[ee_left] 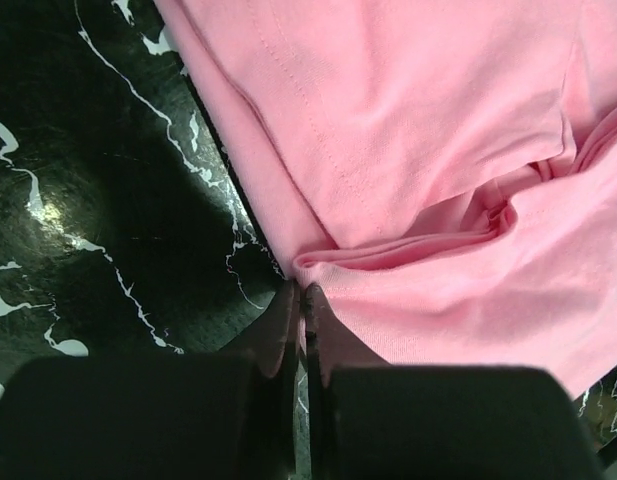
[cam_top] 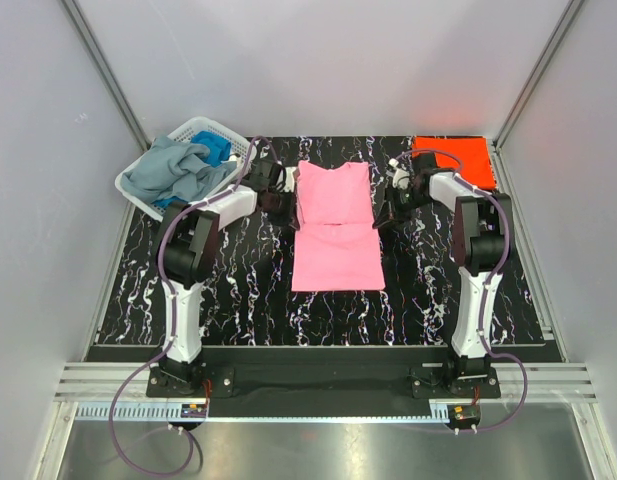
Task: Fold and stack the t-shirts
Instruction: Fold the tshirt
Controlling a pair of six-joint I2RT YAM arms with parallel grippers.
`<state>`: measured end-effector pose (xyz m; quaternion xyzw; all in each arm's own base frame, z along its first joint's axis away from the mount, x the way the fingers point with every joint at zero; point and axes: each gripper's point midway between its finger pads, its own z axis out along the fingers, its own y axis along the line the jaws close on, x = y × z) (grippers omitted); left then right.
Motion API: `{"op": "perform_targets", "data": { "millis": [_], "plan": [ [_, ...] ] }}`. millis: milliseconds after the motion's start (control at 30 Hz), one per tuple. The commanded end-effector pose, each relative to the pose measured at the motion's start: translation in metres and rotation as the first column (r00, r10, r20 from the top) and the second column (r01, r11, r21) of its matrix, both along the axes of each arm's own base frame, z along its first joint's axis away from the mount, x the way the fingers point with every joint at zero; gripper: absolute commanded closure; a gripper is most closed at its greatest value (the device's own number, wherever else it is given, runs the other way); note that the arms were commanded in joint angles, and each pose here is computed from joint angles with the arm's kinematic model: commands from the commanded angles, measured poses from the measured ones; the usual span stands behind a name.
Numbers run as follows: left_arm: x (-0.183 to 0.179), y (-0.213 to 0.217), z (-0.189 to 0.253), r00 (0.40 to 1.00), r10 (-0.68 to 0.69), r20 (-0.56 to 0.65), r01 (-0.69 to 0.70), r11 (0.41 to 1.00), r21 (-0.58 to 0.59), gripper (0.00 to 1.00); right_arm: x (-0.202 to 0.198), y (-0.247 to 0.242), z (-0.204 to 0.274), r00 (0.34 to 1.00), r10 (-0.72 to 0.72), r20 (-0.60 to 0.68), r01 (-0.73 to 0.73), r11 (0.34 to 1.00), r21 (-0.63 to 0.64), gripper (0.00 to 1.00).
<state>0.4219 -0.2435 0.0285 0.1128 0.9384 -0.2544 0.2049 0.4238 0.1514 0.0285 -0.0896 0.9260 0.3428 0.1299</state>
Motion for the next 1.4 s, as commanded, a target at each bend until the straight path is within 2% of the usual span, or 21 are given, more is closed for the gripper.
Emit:
{"op": "perform_targets", "data": {
  "millis": [0, 233, 433, 500, 533, 567, 633, 667, 767, 833, 933, 1033, 1100, 1133, 1200, 1233, 1367],
  "plan": [
    [0.020, 0.003, 0.008, 0.998, 0.042, 0.038, -0.042, 0.999, 0.000, 1.00, 0.018, -0.013, -0.001, 0.997, -0.053, 0.063, 0.053, 0.999, -0.011, 1.00],
    [0.026, 0.018, -0.006, 0.993, 0.122, -0.010, -0.121, 0.992, 0.030, 1.00, 0.022, -0.021, -0.004, 0.993, -0.086, 0.079, 0.087, 0.996, -0.018, 1.00],
    [0.025, 0.013, -0.004, 0.993, 0.114, -0.021, -0.114, 0.993, -0.022, 1.00, 0.024, -0.014, 0.001, 0.993, -0.100, 0.070, 0.098, 0.995, 0.029, 1.00],
    [0.026, 0.012, 0.002, 0.993, 0.120, -0.017, -0.120, 0.992, -0.031, 0.94, 0.028, -0.011, 0.008, 0.991, -0.109, 0.080, 0.104, 0.993, 0.054, 0.91],
    [0.026, 0.012, 0.003, 0.992, 0.123, -0.020, -0.124, 0.992, -0.033, 0.91, 0.029, -0.010, 0.012, 0.990, -0.111, 0.087, 0.106, 0.992, 0.062, 0.84],
    [0.028, 0.012, 0.008, 0.991, 0.132, -0.016, -0.133, 0.990, -0.036, 0.89, 0.031, -0.010, 0.019, 0.988, -0.123, 0.095, 0.116, 0.991, 0.070, 0.71],
    [0.028, 0.013, 0.018, 0.990, 0.142, -0.008, -0.142, 0.989, -0.035, 0.69, 0.032, -0.011, 0.027, 0.985, -0.140, 0.102, 0.134, 0.989, 0.064, 0.66],
    [0.031, 0.015, 0.029, 0.988, 0.153, 0.015, -0.153, 0.988, -0.035, 0.64, 0.030, -0.012, 0.035, 0.983, -0.155, 0.094, 0.150, 0.987, 0.062, 0.56],
    [0.029, 0.019, 0.047, 0.987, 0.155, 0.036, -0.153, 0.988, -0.035, 0.64, 0.021, -0.016, 0.042, 0.980, -0.192, 0.056, 0.191, 0.981, 0.025, 0.51],
    [0.024, 0.026, 0.051, 0.985, 0.171, 0.025, -0.171, 0.985, -0.012, 0.59, 0.013, -0.015, 0.043, 0.982, -0.190, 0.022, 0.189, 0.981, 0.031, 0.50],
    [0.013, 0.029, 0.064, 0.983, 0.182, 0.030, -0.182, 0.983, -0.020, 0.55, -0.005, -0.013, 0.040, 0.979, -0.201, -0.036, 0.202, 0.979, 0.035, 0.50],
    [-0.009, 0.026, 0.066, 0.983, 0.185, -0.014, -0.185, 0.980, -0.068, 0.54, -0.025, -0.013, 0.035, 0.970, -0.226, -0.092, 0.229, 0.973, 0.024, 0.49],
    [-0.031, 0.023, 0.066, 0.982, 0.182, -0.048, -0.186, 0.977, -0.102, 0.52, -0.040, -0.015, 0.031, 0.958, -0.259, -0.123, 0.261, 0.965, -0.001, 0.47],
    [-0.039, 0.022, 0.065, 0.981, 0.183, -0.057, -0.189, 0.976, -0.109, 0.52, -0.046, -0.017, 0.030, 0.953, -0.272, -0.135, 0.273, 0.962, -0.011, 0.42],
    [-0.074, 0.020, 0.050, 0.980, 0.154, -0.123, -0.170, 0.977, -0.129, 0.51, -0.069, -0.018, 0.026, 0.940, -0.298, -0.166, 0.297, 0.954, -0.034, 0.39],
    [-0.074, 0.017, 0.058, 0.982, 0.152, -0.110, -0.167, 0.975, -0.146, 0.51, -0.067, -0.018, 0.031, 0.941, -0.302, -0.152, 0.301, 0.953, -0.025, 0.39],
    [-0.117, 0.014, 0.048, 0.976, 0.143, -0.167, -0.170, 0.971, -0.166, 0.52, -0.102, -0.021, 0.016, 0.924, -0.317, -0.214, 0.312, 0.948, -0.060, 0.44]
  ]
}}
